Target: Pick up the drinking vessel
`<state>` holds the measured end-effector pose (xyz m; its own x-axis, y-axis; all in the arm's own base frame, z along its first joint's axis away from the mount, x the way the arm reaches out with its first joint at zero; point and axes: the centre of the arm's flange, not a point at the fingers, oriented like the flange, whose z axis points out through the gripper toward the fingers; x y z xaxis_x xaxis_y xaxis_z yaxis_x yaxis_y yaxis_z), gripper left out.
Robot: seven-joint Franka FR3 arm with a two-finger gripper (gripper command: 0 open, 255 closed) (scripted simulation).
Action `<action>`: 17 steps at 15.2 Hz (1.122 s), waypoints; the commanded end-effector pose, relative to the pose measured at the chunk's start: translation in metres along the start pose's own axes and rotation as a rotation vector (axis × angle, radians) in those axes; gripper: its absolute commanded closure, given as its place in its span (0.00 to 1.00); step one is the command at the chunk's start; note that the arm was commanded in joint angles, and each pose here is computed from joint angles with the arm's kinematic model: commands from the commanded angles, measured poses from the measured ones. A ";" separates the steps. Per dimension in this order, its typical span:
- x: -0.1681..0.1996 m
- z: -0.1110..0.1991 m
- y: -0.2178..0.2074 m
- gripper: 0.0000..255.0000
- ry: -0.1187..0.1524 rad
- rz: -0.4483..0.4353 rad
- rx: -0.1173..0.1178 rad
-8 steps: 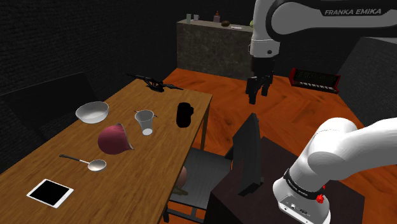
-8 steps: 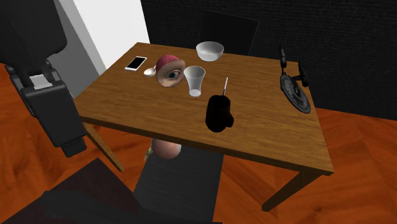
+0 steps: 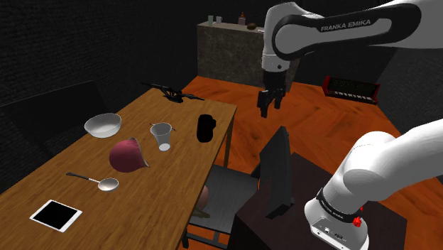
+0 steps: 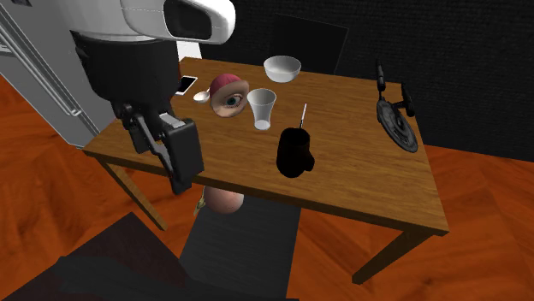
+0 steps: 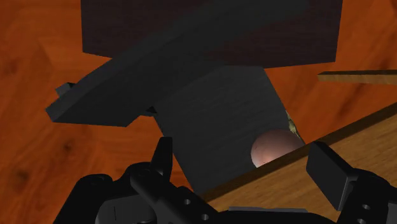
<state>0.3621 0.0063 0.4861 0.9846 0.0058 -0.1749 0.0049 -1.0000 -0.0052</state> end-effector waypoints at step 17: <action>0.210 0.076 0.006 0.00 0.109 -0.053 -0.022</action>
<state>0.5442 0.0019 0.3815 0.9957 0.0561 -0.0737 0.0569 -0.9983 0.0087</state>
